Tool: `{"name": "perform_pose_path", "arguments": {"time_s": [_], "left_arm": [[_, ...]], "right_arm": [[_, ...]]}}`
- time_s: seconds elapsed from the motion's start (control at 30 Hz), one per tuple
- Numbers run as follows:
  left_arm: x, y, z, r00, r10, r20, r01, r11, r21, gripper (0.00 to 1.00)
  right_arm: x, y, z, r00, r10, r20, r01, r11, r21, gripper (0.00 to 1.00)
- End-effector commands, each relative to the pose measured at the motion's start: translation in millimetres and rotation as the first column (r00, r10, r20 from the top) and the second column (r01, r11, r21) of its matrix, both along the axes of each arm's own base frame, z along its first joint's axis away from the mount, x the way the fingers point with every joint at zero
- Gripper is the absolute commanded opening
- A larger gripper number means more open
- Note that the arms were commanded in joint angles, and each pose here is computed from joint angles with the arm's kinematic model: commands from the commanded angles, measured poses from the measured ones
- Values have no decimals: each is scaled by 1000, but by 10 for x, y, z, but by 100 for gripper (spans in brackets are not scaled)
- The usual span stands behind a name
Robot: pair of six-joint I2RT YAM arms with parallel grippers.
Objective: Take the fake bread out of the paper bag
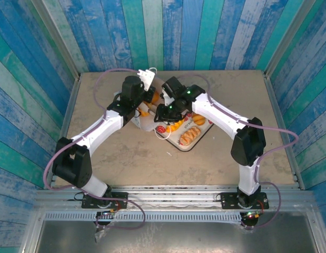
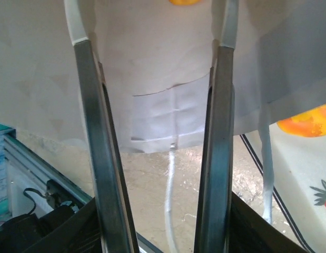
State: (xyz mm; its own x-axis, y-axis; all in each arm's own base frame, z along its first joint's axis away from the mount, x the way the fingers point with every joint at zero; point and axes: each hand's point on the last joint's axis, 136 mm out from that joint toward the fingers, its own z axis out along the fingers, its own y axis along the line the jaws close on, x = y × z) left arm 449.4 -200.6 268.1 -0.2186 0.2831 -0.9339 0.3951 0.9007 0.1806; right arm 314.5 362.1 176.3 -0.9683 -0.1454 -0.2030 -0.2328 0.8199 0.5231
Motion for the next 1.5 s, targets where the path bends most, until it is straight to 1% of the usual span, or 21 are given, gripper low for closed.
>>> {"name": "perform_pose_path", "arguments": {"time_s": [0.0, 0.2, 0.37, 0.67, 0.93, 1.1, 1.47], "left_arm": [[-67, 26, 434, 995, -2, 95, 7, 998, -55, 0], [-67, 20, 445, 995, -5, 98, 10, 998, -58, 0], [-74, 18, 399, 996, -7, 90, 12, 999, -52, 0], [-57, -2, 319, 997, -14, 73, 18, 999, -48, 0], [-70, -14, 321, 997, -19, 79, 25, 998, -66, 0], [-93, -30, 345, 996, -34, 84, 40, 997, -70, 0], [-93, -63, 320, 996, -50, 80, 56, 996, -74, 0]], "right_arm": [[8, 19, 208, 1000, -8, 20, 7, 998, 63, 51], [-26, -19, 66, 1000, -9, -23, 10, 999, 49, 50], [-51, -104, -40, 999, -6, -41, 6, 1000, -11, 50], [-96, -142, -200, 994, -1, -109, -5, 999, -52, 50], [-121, -46, -270, 977, 19, -212, -18, 1000, 6, 48], [-8, 85, -314, 967, 33, -251, -22, 999, 47, 48], [265, 89, -390, 968, -2, -251, 14, 999, 46, 46]]}}
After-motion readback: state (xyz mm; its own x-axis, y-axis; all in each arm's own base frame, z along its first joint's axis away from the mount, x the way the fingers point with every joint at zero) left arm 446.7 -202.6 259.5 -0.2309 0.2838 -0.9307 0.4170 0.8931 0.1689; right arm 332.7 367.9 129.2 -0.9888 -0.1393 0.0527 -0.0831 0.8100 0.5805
